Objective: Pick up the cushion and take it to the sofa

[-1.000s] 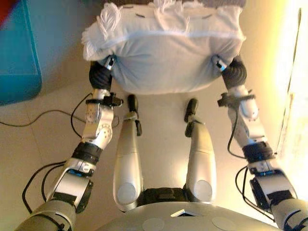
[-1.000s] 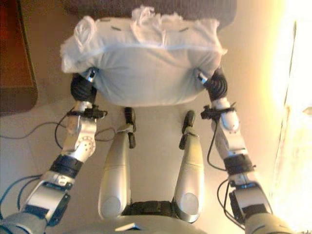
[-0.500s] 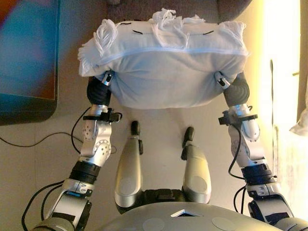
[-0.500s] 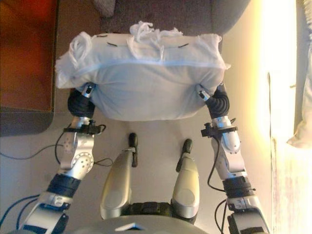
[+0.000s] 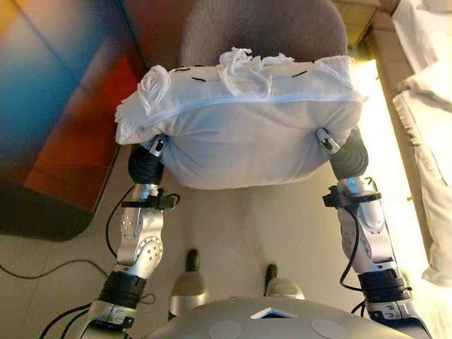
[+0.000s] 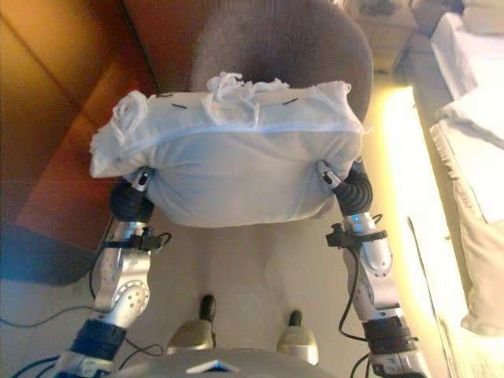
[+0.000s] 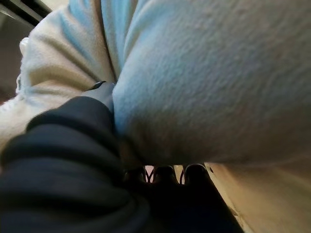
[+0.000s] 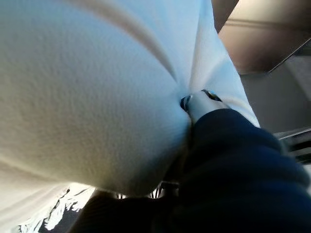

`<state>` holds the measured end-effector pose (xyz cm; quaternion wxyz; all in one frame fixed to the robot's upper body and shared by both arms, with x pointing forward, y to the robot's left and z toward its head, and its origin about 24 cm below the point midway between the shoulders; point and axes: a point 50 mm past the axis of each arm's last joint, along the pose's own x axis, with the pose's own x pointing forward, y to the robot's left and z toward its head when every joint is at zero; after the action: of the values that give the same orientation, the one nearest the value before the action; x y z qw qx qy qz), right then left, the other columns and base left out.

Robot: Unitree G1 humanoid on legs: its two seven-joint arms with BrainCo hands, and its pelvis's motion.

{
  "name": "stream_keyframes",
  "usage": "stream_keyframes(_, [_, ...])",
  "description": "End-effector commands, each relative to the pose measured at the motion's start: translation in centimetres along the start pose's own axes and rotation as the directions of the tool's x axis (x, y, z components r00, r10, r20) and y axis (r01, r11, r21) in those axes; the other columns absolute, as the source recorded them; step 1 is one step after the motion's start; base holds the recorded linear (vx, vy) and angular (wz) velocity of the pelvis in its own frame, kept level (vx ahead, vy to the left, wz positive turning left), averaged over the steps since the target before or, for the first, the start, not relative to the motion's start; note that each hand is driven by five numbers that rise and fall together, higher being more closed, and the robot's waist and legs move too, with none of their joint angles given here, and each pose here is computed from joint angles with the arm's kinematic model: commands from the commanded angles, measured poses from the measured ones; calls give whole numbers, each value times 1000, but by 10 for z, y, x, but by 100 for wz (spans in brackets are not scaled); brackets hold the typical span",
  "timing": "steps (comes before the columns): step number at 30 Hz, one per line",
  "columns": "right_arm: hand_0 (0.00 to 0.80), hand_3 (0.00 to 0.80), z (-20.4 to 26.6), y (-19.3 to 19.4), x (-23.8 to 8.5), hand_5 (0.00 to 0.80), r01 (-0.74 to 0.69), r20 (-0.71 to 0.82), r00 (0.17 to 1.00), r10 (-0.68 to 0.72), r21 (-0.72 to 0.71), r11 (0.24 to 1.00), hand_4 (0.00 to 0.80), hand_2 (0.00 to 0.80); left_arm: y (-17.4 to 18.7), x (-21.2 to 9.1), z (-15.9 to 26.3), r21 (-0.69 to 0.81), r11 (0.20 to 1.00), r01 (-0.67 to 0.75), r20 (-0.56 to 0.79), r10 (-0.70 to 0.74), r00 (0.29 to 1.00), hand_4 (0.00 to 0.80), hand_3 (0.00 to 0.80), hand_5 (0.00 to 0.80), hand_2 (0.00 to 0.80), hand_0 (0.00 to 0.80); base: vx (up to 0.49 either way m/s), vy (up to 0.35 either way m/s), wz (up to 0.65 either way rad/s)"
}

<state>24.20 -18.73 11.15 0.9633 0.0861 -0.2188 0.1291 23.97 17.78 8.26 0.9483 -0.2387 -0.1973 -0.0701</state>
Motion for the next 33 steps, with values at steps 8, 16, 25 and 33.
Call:
stream_keyframes(8, [800, 800, 57, 30, 27, 800, -193, 320, 925, 204, -63, 979, 800, 800, -46, 30, 45, 1, 976, 220, 297, -210, 931, 800, 800, 800, 800, 800, -92, -114, 5])
stream_keyframes(16, [800, 800, 64, 31, 33, 800, -236, 347, 905, 248, -77, 969, 800, 800, -42, 30, 53, 44, 983, 181, 343, -185, 921, 800, 800, 800, 800, 800, -87, -116, 10])
stream_keyframes(25, [800, 800, 62, 45, 40, 800, -249, 372, 889, 266, -94, 964, 800, 800, -34, 27, 62, 67, 992, 109, 385, -126, 914, 800, 800, 800, 800, 800, 62, -49, -1])
stream_keyframes(33, [800, 800, 54, 52, 40, 800, -286, 319, 903, 288, -56, 957, 800, 800, -32, 18, 58, 62, 997, 52, 394, -72, 916, 800, 800, 800, 800, 800, 417, 45, -17])
